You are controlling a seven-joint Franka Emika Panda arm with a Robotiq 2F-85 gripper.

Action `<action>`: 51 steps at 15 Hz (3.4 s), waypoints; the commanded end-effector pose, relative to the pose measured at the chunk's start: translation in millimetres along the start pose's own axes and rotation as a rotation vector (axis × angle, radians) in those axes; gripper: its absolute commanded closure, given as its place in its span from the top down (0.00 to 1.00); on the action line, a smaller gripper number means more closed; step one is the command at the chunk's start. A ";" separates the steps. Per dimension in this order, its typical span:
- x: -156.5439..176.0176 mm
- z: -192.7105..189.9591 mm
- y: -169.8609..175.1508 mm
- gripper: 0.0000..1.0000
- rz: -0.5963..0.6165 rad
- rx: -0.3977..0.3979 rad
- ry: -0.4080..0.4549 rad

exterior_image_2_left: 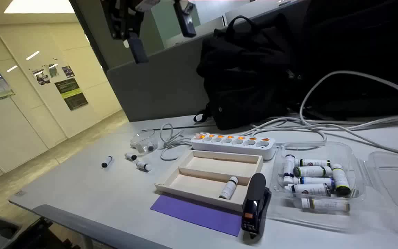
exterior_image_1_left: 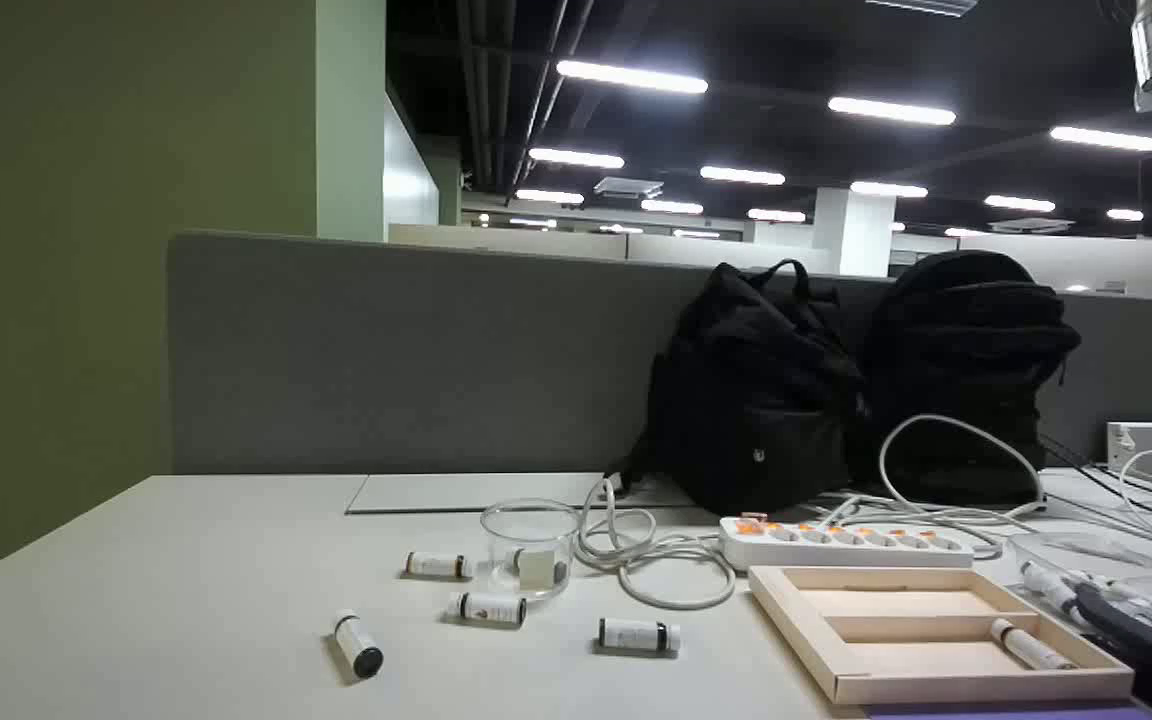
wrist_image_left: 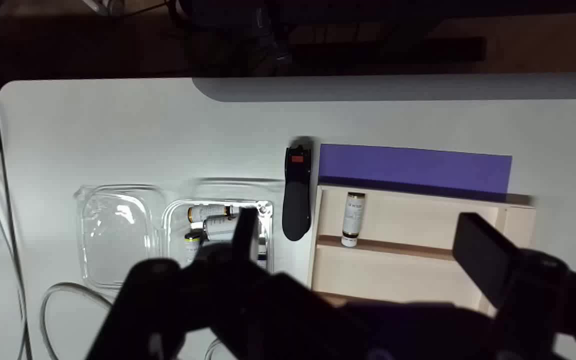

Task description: Turn off the third switch from the right of the adapter

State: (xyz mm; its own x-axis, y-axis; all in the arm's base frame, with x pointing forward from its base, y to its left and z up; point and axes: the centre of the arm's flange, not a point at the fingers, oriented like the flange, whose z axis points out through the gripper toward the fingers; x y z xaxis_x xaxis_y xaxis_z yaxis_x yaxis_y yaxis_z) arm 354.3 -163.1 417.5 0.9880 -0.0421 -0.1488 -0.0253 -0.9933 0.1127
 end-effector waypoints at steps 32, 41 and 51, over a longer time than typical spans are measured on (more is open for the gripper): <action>240.9 28.9 7.1 1.00 -0.081 -0.120 0.327; 275.4 61.5 4.2 0.59 -0.028 -0.002 0.349; 343.3 153.7 -5.9 0.00 0.025 0.221 0.304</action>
State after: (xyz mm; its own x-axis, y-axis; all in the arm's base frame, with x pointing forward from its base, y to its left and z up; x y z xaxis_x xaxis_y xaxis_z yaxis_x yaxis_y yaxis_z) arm 643.7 -180.5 225.8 0.9845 -0.0599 0.1649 -0.0490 -0.9964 -0.0690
